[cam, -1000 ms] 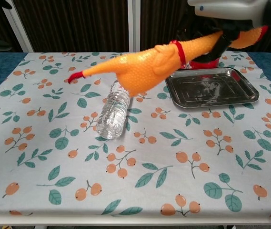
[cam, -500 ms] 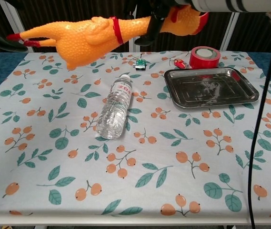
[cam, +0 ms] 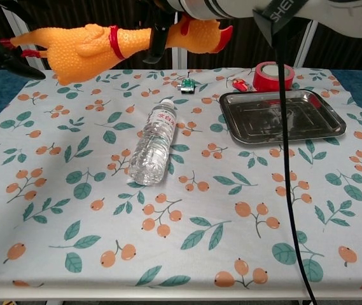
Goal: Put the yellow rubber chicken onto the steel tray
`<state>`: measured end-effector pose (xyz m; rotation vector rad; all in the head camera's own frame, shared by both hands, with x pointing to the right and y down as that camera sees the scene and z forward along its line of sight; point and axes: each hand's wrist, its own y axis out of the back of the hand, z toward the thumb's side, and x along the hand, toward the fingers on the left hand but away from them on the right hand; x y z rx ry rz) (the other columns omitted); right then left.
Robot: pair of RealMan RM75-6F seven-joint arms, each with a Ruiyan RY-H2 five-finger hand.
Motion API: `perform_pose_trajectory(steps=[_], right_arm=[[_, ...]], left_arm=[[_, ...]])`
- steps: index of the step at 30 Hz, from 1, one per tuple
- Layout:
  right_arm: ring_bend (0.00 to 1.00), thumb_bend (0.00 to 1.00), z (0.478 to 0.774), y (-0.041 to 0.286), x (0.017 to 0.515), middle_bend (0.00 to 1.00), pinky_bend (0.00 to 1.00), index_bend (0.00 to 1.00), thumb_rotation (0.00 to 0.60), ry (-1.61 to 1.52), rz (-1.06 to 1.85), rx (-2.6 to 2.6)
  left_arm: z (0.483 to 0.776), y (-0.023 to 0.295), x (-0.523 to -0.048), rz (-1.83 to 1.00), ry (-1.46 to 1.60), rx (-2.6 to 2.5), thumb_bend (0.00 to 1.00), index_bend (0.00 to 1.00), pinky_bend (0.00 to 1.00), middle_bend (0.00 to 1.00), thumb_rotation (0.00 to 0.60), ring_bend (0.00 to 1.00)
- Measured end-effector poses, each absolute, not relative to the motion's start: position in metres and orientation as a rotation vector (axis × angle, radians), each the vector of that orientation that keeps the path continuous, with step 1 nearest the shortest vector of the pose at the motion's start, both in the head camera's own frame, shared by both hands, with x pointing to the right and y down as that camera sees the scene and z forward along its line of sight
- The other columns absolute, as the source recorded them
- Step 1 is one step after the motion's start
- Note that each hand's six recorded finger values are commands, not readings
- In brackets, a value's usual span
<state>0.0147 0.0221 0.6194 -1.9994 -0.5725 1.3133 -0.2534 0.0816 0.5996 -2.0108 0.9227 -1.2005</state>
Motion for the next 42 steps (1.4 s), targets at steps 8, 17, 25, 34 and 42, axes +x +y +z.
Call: perform_pose_trajectory(steps=[8,17,25,34,42], right_arm=[[0.78,0.28,0.623,0.02,0.006,0.85,0.99,0.99,0.6,-0.603,1.349,-2.019],[0.78,0.28,0.625,0.026,-0.001,0.86,1.0,1.0,0.6,-0.593,1.347,-2.049],[0.79,0.28,0.626,0.029,-0.004,0.86,1.0,1.0,0.6,-0.592,1.349,-2.077],[0.79,0.28,0.629,0.031,-0.002,0.86,1.0,1.0,0.6,-0.586,1.363,-2.117],[0.8,0.28,0.627,0.035,-0.002,0.86,1.0,1.0,0.6,-0.585,1.36,-2.171]], left_arm=[[0.61,0.074,-0.249,-1.265,0.954,-2.023,0.0,0.2,0.23,0.17,0.6,0.13],[0.617,0.066,-0.247,-1.312,0.973,-2.027,0.04,0.25,0.28,0.23,0.6,0.17],[0.622,0.063,-0.248,-1.34,0.996,-2.007,0.19,0.42,0.42,0.44,0.6,0.39],[0.632,0.063,-0.251,-1.368,1.007,-1.989,0.32,0.56,0.62,0.56,0.6,0.51],[0.635,0.059,-0.253,-1.324,1.055,-1.939,0.47,0.72,0.8,0.73,0.6,0.67]])
